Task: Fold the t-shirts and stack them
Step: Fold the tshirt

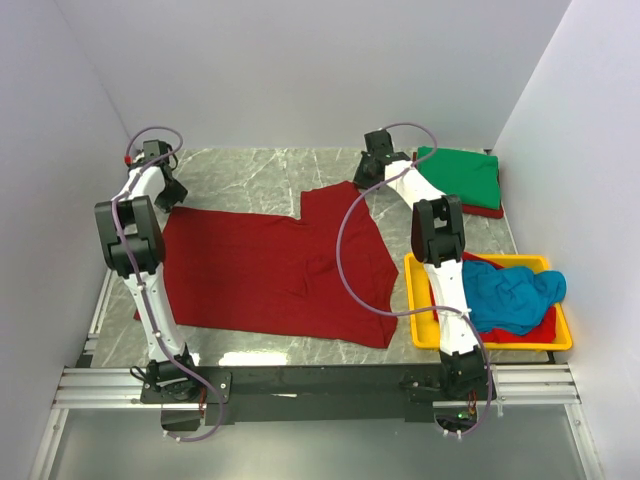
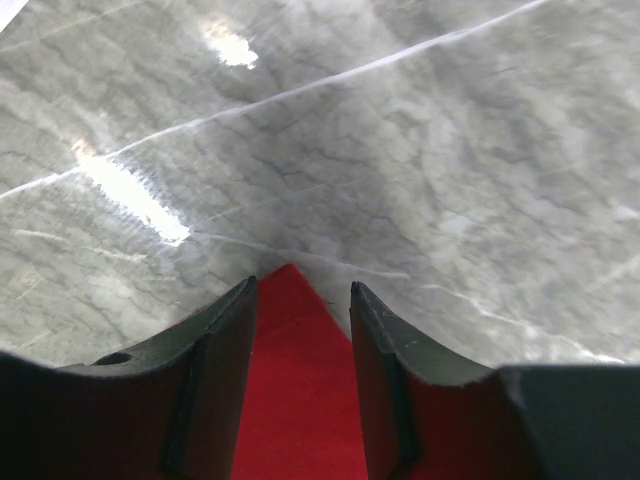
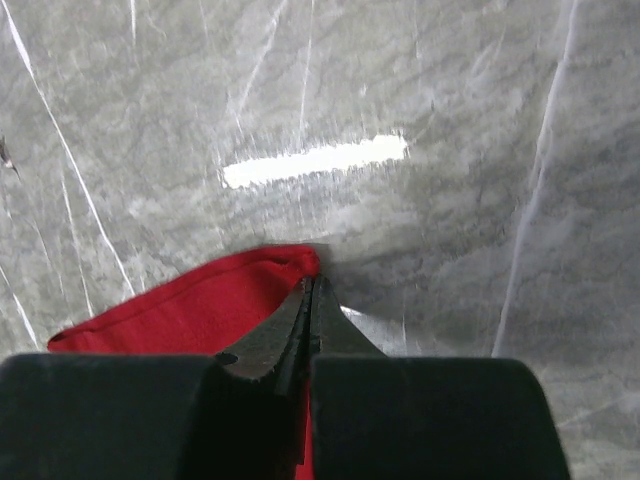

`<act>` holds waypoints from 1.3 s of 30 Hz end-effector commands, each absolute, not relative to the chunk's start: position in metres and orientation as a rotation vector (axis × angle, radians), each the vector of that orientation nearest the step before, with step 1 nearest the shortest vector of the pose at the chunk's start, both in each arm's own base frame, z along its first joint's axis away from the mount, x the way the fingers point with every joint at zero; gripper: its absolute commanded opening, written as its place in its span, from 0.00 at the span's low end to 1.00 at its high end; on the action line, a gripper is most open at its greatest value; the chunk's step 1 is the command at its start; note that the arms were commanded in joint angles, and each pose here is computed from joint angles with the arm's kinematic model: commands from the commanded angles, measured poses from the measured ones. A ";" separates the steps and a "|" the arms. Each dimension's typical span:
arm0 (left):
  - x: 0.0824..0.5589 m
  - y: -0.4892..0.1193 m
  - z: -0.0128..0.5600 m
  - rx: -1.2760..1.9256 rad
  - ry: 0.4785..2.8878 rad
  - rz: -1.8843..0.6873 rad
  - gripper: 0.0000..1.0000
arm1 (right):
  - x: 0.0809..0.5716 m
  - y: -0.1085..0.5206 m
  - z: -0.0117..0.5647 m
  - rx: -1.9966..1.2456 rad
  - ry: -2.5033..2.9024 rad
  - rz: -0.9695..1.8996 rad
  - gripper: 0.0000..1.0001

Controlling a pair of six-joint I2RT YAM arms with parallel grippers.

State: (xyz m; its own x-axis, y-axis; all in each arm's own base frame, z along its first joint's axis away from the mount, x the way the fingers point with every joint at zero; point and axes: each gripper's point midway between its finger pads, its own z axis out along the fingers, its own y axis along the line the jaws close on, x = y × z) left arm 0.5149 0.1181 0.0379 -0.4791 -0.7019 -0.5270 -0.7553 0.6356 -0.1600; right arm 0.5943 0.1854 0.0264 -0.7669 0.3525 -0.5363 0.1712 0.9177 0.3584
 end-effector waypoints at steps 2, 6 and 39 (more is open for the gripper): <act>0.515 0.126 0.044 -1.175 2.280 0.193 0.48 | 0.594 0.184 0.064 0.345 2.395 0.412 0.00; 0.514 0.128 0.038 -1.185 2.285 0.210 0.47 | 0.593 0.184 0.067 0.337 2.390 0.416 0.00; 0.539 0.099 0.026 -1.079 2.351 0.069 0.00 | 0.615 0.157 0.128 0.379 2.254 0.459 0.00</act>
